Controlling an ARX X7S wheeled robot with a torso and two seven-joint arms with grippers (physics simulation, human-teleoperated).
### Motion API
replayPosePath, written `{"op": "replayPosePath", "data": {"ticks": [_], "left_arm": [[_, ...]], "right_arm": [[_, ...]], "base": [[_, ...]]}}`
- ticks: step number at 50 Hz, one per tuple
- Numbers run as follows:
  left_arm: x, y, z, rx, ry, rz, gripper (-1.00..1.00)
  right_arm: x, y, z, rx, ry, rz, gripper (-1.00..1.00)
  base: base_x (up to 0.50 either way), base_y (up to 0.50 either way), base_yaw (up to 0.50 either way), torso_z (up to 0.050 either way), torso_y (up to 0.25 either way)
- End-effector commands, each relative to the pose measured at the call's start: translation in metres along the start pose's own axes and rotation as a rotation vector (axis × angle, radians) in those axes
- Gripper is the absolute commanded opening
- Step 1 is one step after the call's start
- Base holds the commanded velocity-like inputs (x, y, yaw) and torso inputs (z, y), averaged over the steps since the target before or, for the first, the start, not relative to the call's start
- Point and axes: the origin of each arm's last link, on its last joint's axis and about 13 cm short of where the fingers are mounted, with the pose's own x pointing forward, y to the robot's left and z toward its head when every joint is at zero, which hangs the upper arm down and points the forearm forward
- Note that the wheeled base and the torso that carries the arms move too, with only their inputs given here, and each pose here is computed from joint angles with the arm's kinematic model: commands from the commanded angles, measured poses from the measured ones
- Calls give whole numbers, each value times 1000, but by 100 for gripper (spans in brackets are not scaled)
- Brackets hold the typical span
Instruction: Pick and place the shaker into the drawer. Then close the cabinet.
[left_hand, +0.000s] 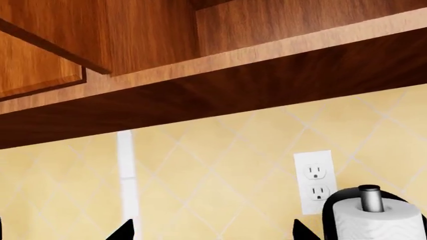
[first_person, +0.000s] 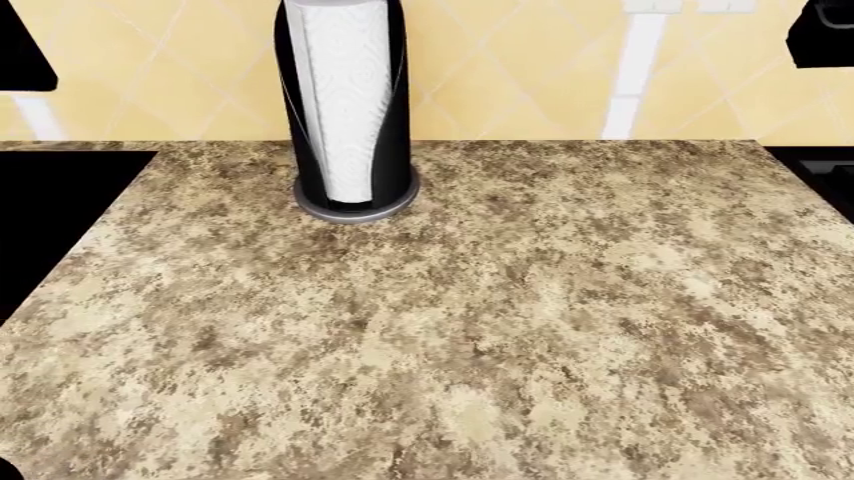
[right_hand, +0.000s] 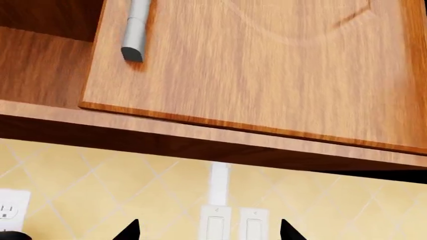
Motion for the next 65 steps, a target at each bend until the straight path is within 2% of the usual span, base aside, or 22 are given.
{"op": "replayPosePath", "data": {"ticks": [1,65], "left_arm": [[-4,5,5,-25,-52,-40,100],[-5,6,5,-29,-51,-35,100]], "right_arm": [[-3,-1,5,-21,-32,-6,100],[-4,-2,1,-11,-19,-9,100]], "base": [[1,219,0,0,0],[1,200,0,0,0]]}}
